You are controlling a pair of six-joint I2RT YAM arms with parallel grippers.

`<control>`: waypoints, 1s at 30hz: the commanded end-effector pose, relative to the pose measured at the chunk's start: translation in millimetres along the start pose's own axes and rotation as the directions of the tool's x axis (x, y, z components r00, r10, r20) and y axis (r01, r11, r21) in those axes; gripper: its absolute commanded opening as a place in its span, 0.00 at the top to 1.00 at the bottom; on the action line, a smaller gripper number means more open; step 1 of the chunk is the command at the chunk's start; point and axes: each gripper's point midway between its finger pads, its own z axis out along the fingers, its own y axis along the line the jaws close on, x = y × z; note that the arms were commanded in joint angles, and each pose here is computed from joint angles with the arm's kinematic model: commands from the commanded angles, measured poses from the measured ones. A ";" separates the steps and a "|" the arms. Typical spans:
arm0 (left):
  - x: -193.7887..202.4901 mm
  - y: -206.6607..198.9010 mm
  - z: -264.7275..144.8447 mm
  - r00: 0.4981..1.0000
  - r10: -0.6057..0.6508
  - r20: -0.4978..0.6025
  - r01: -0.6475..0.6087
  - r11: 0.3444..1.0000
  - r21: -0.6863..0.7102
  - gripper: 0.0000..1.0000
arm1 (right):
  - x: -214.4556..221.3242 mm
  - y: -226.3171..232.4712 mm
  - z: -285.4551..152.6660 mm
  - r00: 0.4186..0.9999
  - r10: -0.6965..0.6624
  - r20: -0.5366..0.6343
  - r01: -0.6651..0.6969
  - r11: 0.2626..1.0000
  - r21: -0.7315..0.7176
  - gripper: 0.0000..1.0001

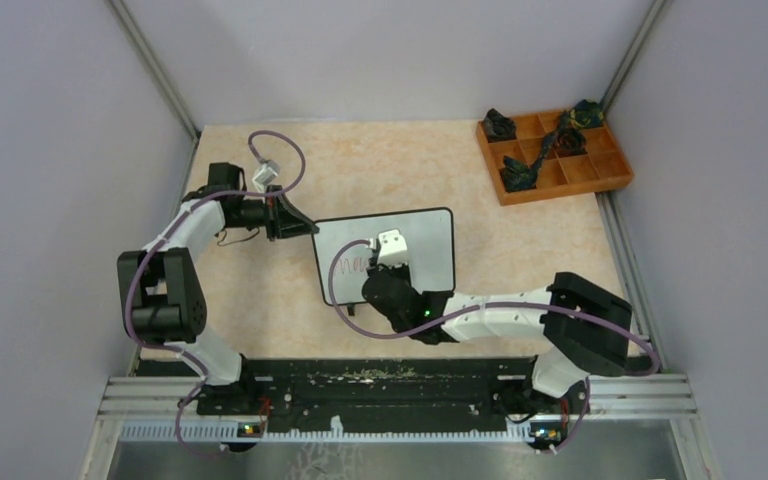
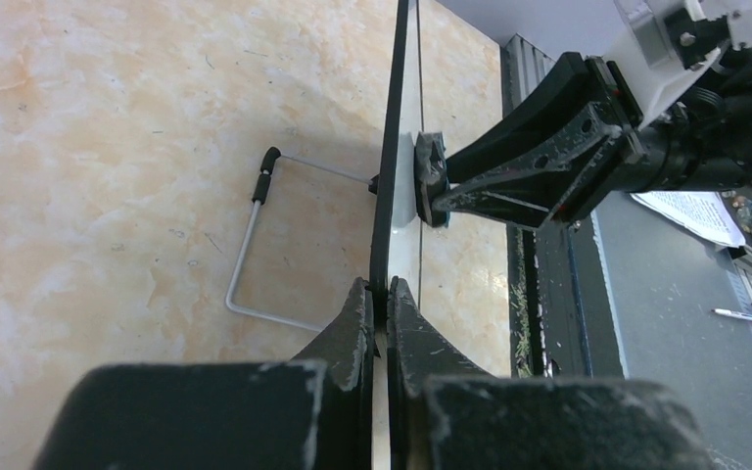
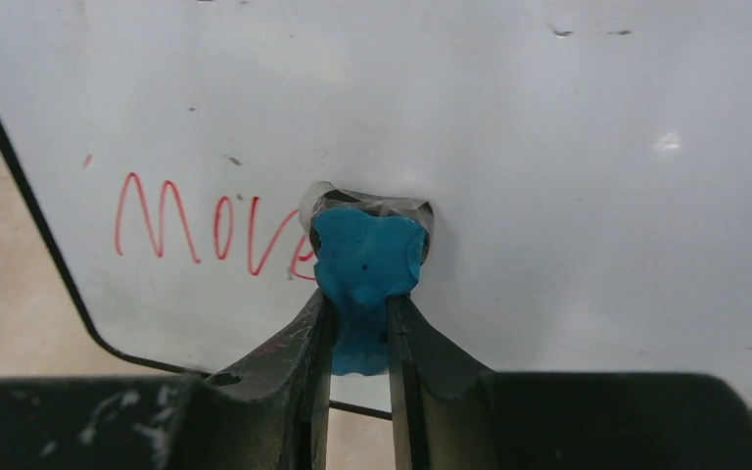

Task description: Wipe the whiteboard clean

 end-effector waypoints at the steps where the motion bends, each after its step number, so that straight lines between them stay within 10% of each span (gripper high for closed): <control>1: 22.7 3.9 4.9 0.998 -0.032 -0.059 0.031 0.999 -0.012 1.00 | -34.6 48.6 1.8 0.993 0.109 0.050 -0.101 0.985 -0.143 1.00; 20: 23.6 6.6 4.3 0.997 -0.037 -0.068 0.036 0.999 -0.019 1.00 | -37.6 -92.6 -20.8 0.994 0.096 0.048 -0.103 0.978 0.183 1.00; 30: 21.2 4.2 4.1 0.997 -0.034 -0.065 0.033 0.999 -0.017 1.00 | -42.2 -37.4 -6.4 0.992 0.125 0.026 -0.126 0.992 0.007 1.00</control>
